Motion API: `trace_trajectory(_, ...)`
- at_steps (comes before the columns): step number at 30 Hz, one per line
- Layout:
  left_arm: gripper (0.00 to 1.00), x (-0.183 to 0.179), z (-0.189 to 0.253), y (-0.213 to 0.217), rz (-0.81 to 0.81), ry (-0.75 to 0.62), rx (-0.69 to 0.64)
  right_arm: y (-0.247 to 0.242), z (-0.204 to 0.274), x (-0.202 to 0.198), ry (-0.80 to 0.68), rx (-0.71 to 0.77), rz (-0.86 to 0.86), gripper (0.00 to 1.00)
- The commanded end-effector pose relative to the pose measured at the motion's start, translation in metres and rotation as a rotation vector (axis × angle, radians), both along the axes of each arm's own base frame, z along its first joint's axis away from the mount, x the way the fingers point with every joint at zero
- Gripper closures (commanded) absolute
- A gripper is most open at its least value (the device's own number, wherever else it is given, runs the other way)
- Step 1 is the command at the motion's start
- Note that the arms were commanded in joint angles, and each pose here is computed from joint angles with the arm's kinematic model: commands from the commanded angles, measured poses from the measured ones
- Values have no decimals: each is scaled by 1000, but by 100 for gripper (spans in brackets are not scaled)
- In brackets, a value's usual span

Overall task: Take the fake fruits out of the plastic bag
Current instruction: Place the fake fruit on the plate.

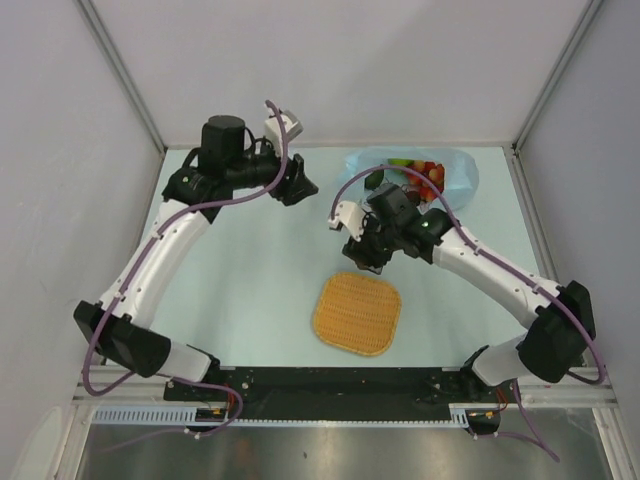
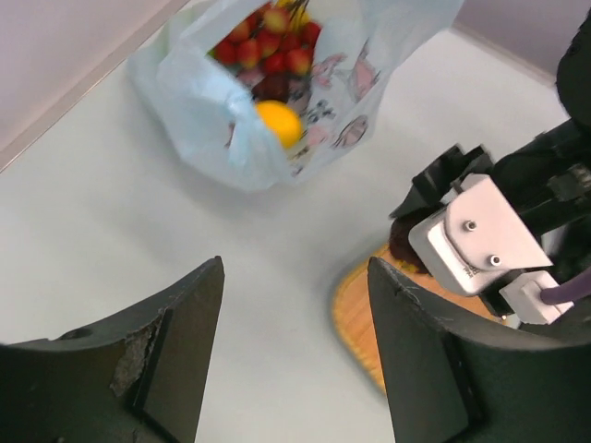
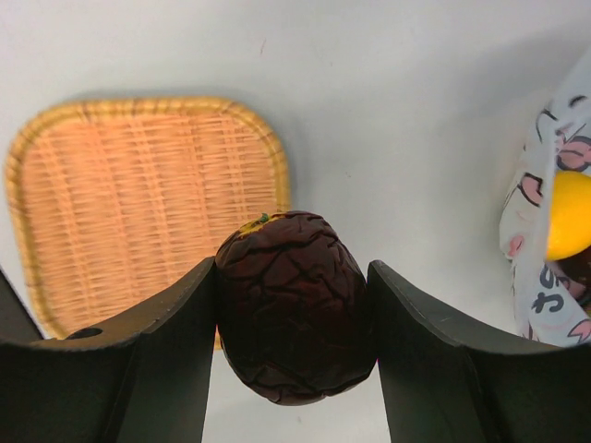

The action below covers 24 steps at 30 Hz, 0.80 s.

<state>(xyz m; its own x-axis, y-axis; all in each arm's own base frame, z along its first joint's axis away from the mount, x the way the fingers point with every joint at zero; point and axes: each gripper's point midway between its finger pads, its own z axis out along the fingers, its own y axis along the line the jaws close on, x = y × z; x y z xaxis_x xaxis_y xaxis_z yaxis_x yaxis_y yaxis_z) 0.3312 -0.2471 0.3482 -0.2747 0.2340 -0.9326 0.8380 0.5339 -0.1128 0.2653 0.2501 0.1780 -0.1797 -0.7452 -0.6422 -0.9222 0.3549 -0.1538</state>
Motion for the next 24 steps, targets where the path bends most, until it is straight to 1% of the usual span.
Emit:
trace_trajectory(1,31,0,-31,43,97,-83,233,-1,-28,6,-57,-179,82,72)
trace_trajectory(2,31,7,-32,54,149,-107,277,1,-36,2,-48,-205,103,73)
trace_trajectory(3,31,7,-34,62,169,-109,289,2,-43,-2,-27,-231,117,74)
trace_trajectory(4,31,7,-34,66,180,-108,286,10,-62,-14,8,-282,170,75)
trace_trajectory(6,31,4,-25,76,207,-118,247,9,-78,-27,36,-377,232,79)
trace_trajectory(8,31,2,-17,85,274,-102,197,16,-92,-27,34,-482,249,80)
trace_trajectory(9,30,2,-13,89,303,-110,188,10,-96,-33,69,-549,257,81)
trace_trajectory(11,30,-10,-7,90,291,-127,158,9,-97,-29,68,-615,252,83)
trace_trajectory(12,30,-13,-1,87,283,-157,132,7,-92,-29,71,-649,263,83)
trace_trajectory(13,29,-20,-9,87,276,-148,115,2,-90,-27,64,-697,257,83)
trace_trajectory(15,28,-21,-17,86,282,-139,95,-4,-90,-34,123,-788,255,85)
trace_trajectory(17,29,-22,-20,88,287,-95,63,-10,-90,-40,159,-855,246,86)
trace_trajectory(19,29,-26,-24,88,272,-85,66,-5,-94,-42,146,-893,252,87)
trace_trajectory(20,29,-28,-26,88,264,-79,74,1,-96,-40,122,-884,255,86)
trace_trajectory(22,29,-30,-24,89,256,-87,82,12,-98,-41,86,-885,258,83)
trace_trajectory(24,29,-32,-22,89,249,-89,89,17,-105,-38,57,-917,260,81)
